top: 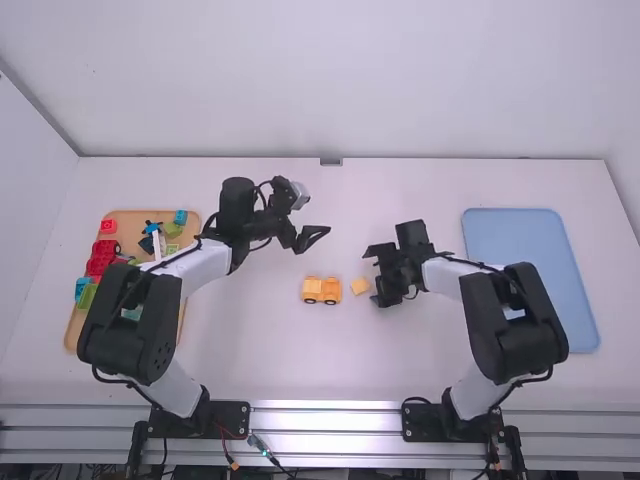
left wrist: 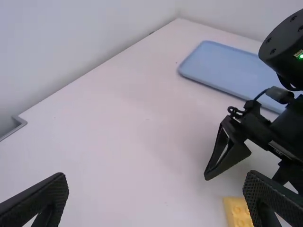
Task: Assemble lego blocks to make yellow taxi
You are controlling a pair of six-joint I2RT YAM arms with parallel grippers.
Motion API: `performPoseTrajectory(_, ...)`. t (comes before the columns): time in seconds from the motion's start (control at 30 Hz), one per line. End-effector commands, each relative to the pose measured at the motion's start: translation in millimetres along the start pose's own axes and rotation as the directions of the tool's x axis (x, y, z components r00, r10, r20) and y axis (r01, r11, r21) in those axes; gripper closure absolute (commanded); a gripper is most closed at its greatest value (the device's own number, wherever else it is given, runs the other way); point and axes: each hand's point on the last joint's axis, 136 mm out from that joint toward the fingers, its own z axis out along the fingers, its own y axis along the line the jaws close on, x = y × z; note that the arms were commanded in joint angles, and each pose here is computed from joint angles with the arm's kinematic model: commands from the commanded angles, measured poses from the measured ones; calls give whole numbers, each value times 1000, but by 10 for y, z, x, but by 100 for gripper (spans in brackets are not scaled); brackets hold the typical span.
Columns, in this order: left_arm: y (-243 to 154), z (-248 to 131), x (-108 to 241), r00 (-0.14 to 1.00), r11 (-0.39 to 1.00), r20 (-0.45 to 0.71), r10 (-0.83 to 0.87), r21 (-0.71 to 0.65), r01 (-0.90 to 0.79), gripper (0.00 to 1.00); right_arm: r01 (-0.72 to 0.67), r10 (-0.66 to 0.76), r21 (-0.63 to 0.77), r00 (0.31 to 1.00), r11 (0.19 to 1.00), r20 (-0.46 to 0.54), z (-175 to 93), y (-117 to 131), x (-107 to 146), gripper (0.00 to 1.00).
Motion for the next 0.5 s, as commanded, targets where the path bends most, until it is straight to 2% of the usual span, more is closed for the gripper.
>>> performPoseTrajectory(0.0,-35,-8,-19,1000,1000,6,12,12,-12,1,114,-115,-25,993,993,-27,-47,11,-14,0)
performPoseTrajectory(0.07,-37,-7,-17,1000,1000,5,10,12,-10,1,213,-218,-89,975,973,-48,-119,148,29,0)
performPoseTrajectory(0.13,-38,-7,-14,1000,1000,4,10,12,-10,1,432,-460,-243,885,869,-69,-341,420,185,1)
performPoseTrajectory(0.17,-38,-7,-14,1000,1000,4,10,12,-10,1,566,-610,-334,791,754,-37,-491,567,284,1)
performPoseTrajectory(0.2,-39,-7,-15,1000,1000,5,10,13,-10,1,598,-647,-356,762,718,-25,-532,601,313,1)
performPoseTrajectory(0.23,-38,-7,-15,1000,1000,5,10,13,-10,1,686,-753,-428,658,588,20,-685,702,418,1)
performPoseTrajectory(0.3,-37,-8,-14,1000,1000,5,9,12,-9,1,779,-861,-496,496,384,111,-883,802,554,1)
performPoseTrajectory(0.33,-39,-8,-15,1000,1000,5,9,14,-9,1,839,-923,-514,323,179,207,-1024,819,662,1)
performPoseTrajectory(0.4,-44,-7,-16,1000,1000,5,9,16,-10,1,888,-939,-456,103,-62,328,-1136,791,700,1)
performPoseTrajectory(0.47,-40,-6,-14,1000,1000,4,9,13,-9,1,915,-906,-342,-53,-212,420,-1201,825,614,1)
